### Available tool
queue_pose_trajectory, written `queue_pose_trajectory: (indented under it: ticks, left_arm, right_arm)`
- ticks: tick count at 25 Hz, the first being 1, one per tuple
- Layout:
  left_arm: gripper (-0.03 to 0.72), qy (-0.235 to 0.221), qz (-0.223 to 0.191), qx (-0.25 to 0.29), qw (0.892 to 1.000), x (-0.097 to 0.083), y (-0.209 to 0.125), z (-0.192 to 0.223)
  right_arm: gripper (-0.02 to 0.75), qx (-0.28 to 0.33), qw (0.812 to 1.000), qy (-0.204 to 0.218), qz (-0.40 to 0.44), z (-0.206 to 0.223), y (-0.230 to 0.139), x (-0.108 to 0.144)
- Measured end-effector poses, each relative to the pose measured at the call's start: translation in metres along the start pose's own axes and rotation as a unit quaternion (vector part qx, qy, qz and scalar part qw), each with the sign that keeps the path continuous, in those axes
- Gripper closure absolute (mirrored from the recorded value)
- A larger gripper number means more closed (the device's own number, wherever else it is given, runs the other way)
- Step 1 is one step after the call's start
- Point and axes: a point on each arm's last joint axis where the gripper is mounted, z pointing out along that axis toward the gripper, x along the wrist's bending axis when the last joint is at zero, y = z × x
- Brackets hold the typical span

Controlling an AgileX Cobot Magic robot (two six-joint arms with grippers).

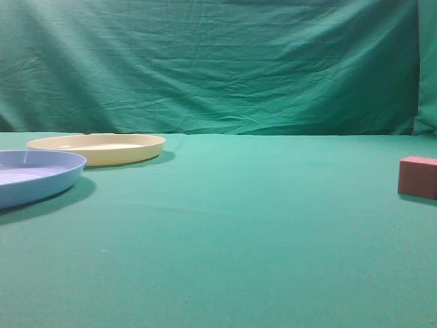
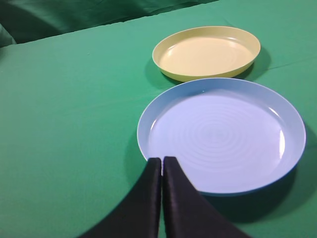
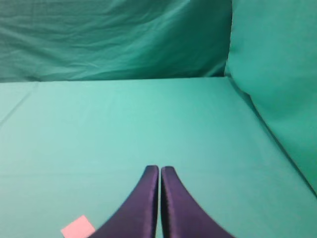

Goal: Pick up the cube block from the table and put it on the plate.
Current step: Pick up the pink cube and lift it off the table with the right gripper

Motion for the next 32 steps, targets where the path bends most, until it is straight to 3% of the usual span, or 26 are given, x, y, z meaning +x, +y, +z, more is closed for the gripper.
queue_pose_trajectory:
  ticks: [7, 11, 17, 21, 25, 28, 32]
  left_arm:
    - [0.688, 0.0, 0.0, 0.0, 1.0, 0.0, 0.0, 0.0]
    - [0.688, 0.0, 0.0, 0.0, 1.0, 0.0, 0.0, 0.0]
    - [0.688, 0.0, 0.0, 0.0, 1.0, 0.0, 0.0, 0.0]
    - [0.688, 0.0, 0.0, 0.0, 1.0, 0.0, 0.0, 0.0]
    - [0.688, 0.0, 0.0, 0.0, 1.0, 0.0, 0.0, 0.0]
    - [0.688, 0.0, 0.0, 0.0, 1.0, 0.0, 0.0, 0.0]
    - [0.688, 0.0, 0.0, 0.0, 1.0, 0.0, 0.0, 0.0]
  right_arm:
    - [0.738, 0.083, 0.996, -0.001, 0.038, 0.032, 0.017, 0.002]
    - [0.738, 0.158, 0.987, 0.004, 0.011, 0.05, 0.018, 0.003]
    - [0.738, 0.293, 0.95, 0.072, -0.08, 0.079, 0.036, 0.022]
    - [0.738, 0.341, 0.923, 0.122, -0.131, 0.104, 0.034, 0.046]
    - [0.738, 0.381, 0.902, 0.136, -0.151, 0.131, 0.025, 0.058]
    - [0.576, 0.407, 0.89, 0.138, -0.153, 0.15, 0.021, 0.063]
    - [0.25, 0.435, 0.876, 0.139, -0.157, 0.168, 0.013, 0.066]
